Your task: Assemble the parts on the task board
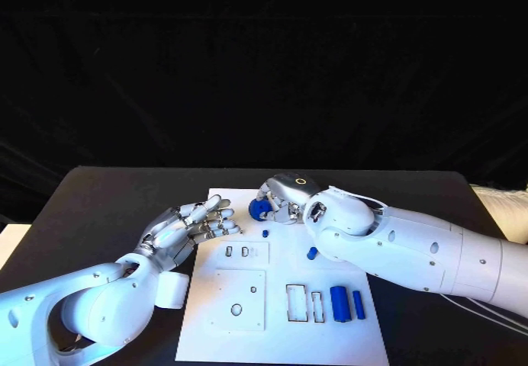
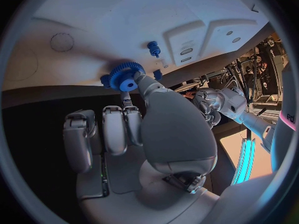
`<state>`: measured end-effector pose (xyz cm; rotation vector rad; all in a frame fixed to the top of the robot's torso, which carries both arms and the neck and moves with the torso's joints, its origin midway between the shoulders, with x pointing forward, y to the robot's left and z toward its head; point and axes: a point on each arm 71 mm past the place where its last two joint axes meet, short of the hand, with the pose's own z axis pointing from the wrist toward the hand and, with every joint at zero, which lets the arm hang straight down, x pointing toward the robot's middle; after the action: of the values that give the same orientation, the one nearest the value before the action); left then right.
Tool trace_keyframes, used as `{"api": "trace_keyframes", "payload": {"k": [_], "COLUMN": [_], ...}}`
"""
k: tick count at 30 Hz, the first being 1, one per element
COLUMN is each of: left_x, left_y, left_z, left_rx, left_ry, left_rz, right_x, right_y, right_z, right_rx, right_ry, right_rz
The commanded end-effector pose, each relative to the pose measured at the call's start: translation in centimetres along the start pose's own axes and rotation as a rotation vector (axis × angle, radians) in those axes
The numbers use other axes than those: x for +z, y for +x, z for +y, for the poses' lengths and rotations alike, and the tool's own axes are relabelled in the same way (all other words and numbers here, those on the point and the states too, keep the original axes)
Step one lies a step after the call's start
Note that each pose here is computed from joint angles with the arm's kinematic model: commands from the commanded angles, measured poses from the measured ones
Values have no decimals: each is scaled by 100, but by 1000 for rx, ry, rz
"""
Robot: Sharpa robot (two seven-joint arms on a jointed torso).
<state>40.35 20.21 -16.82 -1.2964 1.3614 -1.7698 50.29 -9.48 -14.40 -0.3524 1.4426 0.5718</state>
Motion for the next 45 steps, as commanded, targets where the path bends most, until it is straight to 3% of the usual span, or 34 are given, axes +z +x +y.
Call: {"api": "trace_keyframes", "payload": {"k": [1,20,28,38,41,45], "left_x": [3,0,-2,-7,-7,-6], "left_y": [27,23,17,18,17,13], "left_z": [-7,-7,-9,-11,-11,-11], "left_rx": [-12,-11,-10,-10,-10,-10], "left_ry": [6,3,3,3,3,3], "left_rz": [23,23,21,20,20,20], "right_x": [10,40,-6,-24,-32,-78], "right_y": [39,100,59,114,84,-12], "right_z": [-2,-34,-61,-137,-149,-163], "right_rx": [-25,-34,-4,36,32,49], "right_ry": [-1,29,25,64,67,47], "right_rz": [26,87,50,128,90,-36]}}
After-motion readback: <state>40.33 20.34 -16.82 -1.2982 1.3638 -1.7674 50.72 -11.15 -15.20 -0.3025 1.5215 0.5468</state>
